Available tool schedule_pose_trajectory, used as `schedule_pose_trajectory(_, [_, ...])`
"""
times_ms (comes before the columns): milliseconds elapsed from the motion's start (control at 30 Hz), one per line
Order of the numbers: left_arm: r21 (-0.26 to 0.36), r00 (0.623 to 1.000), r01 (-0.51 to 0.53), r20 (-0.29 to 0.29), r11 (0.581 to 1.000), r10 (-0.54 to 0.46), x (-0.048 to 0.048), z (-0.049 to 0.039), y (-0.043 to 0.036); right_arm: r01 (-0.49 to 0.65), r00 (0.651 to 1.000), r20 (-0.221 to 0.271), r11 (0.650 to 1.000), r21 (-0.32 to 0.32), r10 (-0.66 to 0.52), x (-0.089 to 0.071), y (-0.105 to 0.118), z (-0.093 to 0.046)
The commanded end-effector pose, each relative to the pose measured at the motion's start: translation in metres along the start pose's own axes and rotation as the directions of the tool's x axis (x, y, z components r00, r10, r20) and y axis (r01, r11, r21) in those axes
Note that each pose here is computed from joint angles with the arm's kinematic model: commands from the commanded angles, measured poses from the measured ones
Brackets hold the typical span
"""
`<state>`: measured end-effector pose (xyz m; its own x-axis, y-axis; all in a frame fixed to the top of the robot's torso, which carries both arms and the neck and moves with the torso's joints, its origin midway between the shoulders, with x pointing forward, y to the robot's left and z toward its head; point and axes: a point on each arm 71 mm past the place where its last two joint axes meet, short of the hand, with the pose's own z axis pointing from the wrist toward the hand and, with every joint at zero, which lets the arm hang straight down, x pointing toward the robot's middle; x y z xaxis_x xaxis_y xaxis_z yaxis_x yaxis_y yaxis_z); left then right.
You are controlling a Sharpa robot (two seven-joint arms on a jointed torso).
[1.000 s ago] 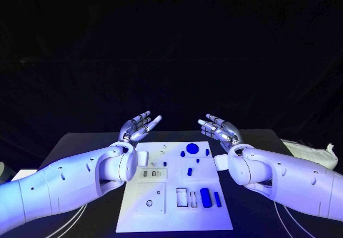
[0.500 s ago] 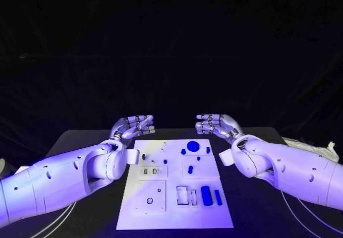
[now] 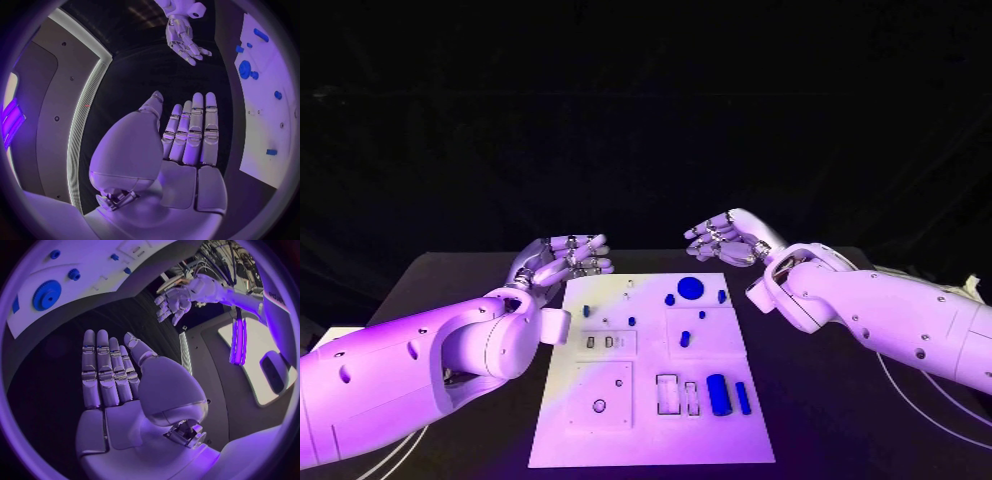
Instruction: Assemble the parts on the task board
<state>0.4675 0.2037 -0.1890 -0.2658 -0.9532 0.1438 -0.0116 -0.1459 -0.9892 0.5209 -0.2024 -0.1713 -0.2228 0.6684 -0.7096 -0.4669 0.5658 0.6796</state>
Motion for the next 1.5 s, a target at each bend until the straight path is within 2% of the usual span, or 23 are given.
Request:
schedule_pose_trajectory(33, [0.005, 0.998, 0.033, -0.055, 0.999, -0.033, 0.0079, -0.0044, -0.0053, 0.299, 0.944, -0.130, 0.953, -0.044, -0.302, 0.009, 0.005, 0.002])
schedule_pose_trajectory(133, [-0.005, 0.995, 0.062, -0.075, 0.998, -0.062, 0.0138, -0.0112, -0.0102, 0.423, 0.888, -0.178, 0.905, -0.044, -0.424, 0.011, 0.009, 0.005])
schedule_pose_trajectory(267, [-0.017, 0.992, 0.092, -0.089, 0.996, -0.093, 0.0205, -0.0180, -0.0153, 0.511, 0.837, -0.199, 0.858, -0.045, -0.509, 0.011, 0.013, 0.009])
schedule_pose_trajectory(467, [-0.024, 0.987, 0.114, -0.111, 0.993, -0.116, 0.0298, -0.0243, -0.0202, 0.581, 0.787, -0.222, 0.813, -0.052, -0.576, 0.015, 0.020, 0.013])
schedule_pose_trajectory(600, [-0.024, 0.985, 0.119, -0.119, 0.993, -0.121, 0.0327, -0.0260, -0.0226, 0.606, 0.761, -0.249, 0.793, -0.056, -0.599, 0.018, 0.022, 0.014])
schedule_pose_trajectory(1000, [-0.020, 0.986, 0.117, -0.115, 0.993, -0.119, 0.0304, -0.0276, -0.0267, 0.628, 0.735, -0.271, 0.774, -0.074, -0.622, 0.023, 0.024, 0.016])
schedule_pose_trajectory(1500, [-0.022, 0.987, 0.113, -0.111, 0.993, -0.115, 0.0284, -0.0270, -0.0286, 0.623, 0.729, -0.286, 0.776, -0.097, -0.621, 0.029, 0.027, 0.020])
